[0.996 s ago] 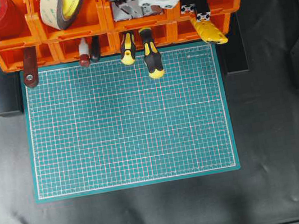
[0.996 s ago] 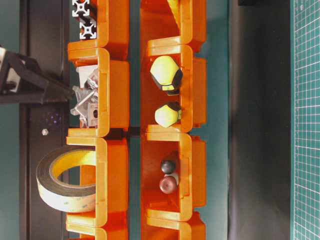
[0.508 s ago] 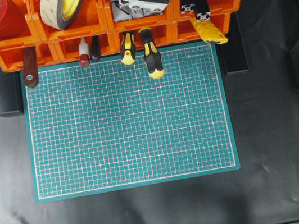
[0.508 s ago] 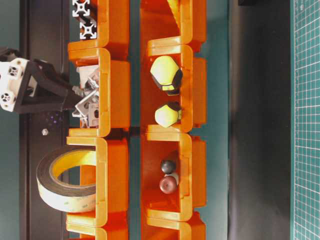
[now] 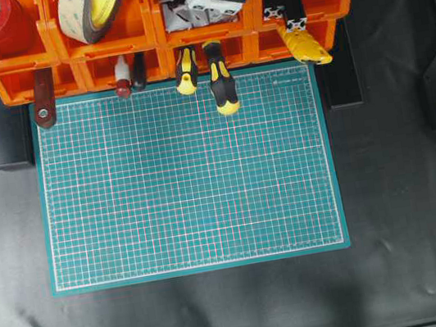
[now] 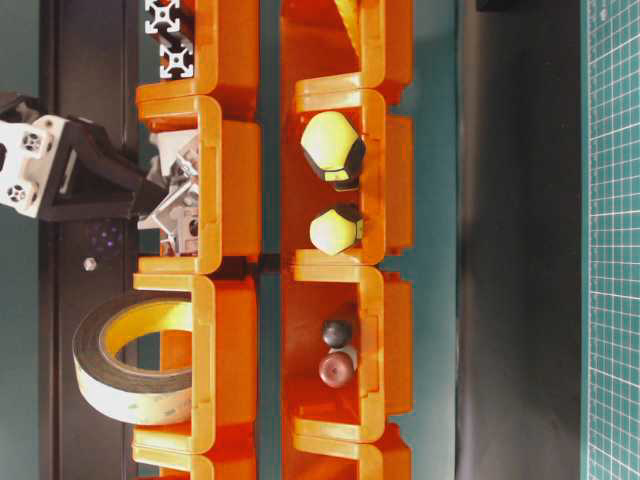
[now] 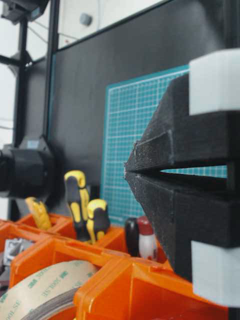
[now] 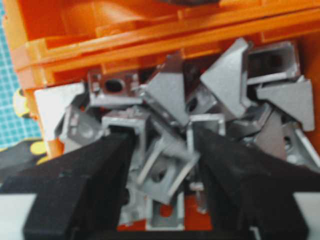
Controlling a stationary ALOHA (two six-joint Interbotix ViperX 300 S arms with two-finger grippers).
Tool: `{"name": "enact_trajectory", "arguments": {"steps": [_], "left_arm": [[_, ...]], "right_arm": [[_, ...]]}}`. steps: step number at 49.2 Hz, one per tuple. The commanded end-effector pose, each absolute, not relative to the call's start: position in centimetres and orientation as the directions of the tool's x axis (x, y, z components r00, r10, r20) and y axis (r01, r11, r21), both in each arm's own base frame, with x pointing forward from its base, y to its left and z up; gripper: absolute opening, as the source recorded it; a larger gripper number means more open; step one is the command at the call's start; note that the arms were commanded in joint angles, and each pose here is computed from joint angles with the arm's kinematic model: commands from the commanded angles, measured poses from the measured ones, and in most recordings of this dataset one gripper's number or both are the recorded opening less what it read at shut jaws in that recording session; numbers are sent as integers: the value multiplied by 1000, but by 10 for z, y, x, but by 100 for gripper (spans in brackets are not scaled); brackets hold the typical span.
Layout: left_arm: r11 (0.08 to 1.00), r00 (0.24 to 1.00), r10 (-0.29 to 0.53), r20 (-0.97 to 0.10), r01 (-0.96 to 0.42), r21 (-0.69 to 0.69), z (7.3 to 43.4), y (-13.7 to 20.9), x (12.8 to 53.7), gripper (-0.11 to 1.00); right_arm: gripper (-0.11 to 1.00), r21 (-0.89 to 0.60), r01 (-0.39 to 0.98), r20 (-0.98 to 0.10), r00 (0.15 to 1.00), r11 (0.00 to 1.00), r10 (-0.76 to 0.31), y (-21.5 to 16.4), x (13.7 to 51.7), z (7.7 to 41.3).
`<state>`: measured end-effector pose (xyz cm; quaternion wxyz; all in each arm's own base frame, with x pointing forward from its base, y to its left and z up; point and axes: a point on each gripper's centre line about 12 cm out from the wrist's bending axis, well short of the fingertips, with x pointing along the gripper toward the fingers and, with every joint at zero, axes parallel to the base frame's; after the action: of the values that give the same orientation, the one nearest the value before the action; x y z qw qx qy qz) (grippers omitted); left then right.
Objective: Pick corner brachets from container rack with right arm.
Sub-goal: 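Lower the right gripper into the bin and close on brackets, then lift the brackets out and carry them over the green mat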
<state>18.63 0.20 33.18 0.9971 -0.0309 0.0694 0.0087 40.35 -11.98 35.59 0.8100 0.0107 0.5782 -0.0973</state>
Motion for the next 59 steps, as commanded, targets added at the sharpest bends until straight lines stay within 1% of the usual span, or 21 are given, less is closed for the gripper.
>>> {"name": "enact_trajectory", "arguments": {"steps": [1, 6, 10, 22, 28, 32, 33, 47, 54, 59], "left_arm": [[998, 994, 15, -106, -21, -61, 346, 2, 187, 0], [998, 994, 15, -104, -21, -61, 346, 2, 187, 0], [998, 994, 16, -106, -23, -61, 346, 3, 187, 0], [998, 995, 15, -102, -21, -61, 346, 2, 187, 0], [998, 995, 16, -102, -23, -61, 346, 3, 187, 0], [998, 994, 17, -104, -23, -61, 346, 3, 187, 0], [998, 994, 15, -104, -21, -61, 346, 2, 187, 0], [998, 995, 18, -101, -24, -61, 346, 3, 186, 0], [998, 995, 21, -101, -27, -61, 346, 3, 186, 0], [998, 994, 23, -102, -29, -61, 346, 4, 186, 0]], "right_arm": [[39, -100, 170, -927, 343, 980, -154, -117, 398, 373], [37, -103, 168, -915, 371, 980, -160, -115, 397, 383], [31, -105, 167, -907, 389, 980, -164, -113, 396, 391], [31, -108, 167, -886, 430, 980, -170, -108, 391, 407], [27, -110, 165, -867, 467, 980, -176, -103, 384, 423], [8, -110, 168, -850, 494, 980, -180, -100, 378, 435], [5, -111, 169, -845, 502, 979, -182, -99, 376, 438], [5, -112, 163, -794, 579, 980, -187, -85, 355, 469], [4, -102, 156, -781, 599, 982, -176, -76, 348, 476], [5, -94, 125, -775, 613, 988, -152, -60, 347, 480]]}}
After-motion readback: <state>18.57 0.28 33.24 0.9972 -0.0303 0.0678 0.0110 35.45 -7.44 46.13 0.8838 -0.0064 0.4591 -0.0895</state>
